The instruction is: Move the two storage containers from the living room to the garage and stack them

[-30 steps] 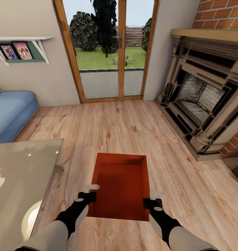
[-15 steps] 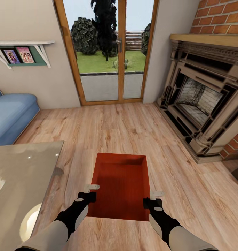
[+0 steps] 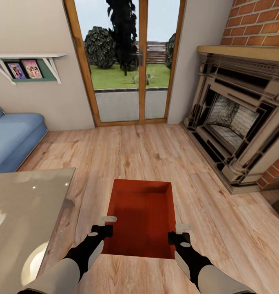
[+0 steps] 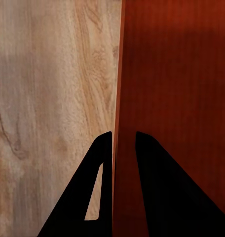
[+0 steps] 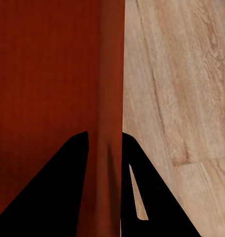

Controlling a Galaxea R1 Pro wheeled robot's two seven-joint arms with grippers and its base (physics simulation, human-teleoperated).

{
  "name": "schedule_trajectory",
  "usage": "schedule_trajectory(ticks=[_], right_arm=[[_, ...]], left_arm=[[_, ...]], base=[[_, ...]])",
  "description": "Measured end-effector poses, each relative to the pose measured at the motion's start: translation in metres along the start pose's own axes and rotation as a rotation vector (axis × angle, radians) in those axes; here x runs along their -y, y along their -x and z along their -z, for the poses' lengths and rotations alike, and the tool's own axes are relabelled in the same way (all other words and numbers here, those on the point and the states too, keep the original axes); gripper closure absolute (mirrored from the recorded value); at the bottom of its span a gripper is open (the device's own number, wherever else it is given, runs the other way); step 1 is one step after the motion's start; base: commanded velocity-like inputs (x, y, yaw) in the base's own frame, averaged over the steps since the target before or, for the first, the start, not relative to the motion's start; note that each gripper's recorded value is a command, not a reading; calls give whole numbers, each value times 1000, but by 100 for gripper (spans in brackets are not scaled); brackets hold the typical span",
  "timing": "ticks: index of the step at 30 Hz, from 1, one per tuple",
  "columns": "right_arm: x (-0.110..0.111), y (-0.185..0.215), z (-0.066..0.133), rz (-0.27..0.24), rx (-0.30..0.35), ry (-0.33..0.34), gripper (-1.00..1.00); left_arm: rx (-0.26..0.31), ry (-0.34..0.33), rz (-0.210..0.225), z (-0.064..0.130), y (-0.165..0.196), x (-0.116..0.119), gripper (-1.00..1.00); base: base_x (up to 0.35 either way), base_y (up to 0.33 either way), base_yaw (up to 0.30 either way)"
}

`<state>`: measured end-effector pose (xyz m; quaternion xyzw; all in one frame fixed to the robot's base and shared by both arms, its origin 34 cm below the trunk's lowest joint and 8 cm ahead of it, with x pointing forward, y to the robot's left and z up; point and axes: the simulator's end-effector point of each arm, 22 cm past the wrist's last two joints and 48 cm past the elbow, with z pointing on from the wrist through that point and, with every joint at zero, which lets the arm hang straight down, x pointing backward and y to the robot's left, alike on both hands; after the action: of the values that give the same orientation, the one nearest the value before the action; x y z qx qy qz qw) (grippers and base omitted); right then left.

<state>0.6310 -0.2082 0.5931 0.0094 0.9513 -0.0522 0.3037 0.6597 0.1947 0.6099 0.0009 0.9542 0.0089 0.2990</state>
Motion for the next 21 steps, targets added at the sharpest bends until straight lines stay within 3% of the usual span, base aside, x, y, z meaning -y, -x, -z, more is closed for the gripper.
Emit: schedule_trajectory(ticks=[21], right_arm=[[1, 18, 8, -3, 34, 0, 100]], left_arm=[[34, 0, 1, 9, 18, 0, 100]], base=[[0, 0, 0]])
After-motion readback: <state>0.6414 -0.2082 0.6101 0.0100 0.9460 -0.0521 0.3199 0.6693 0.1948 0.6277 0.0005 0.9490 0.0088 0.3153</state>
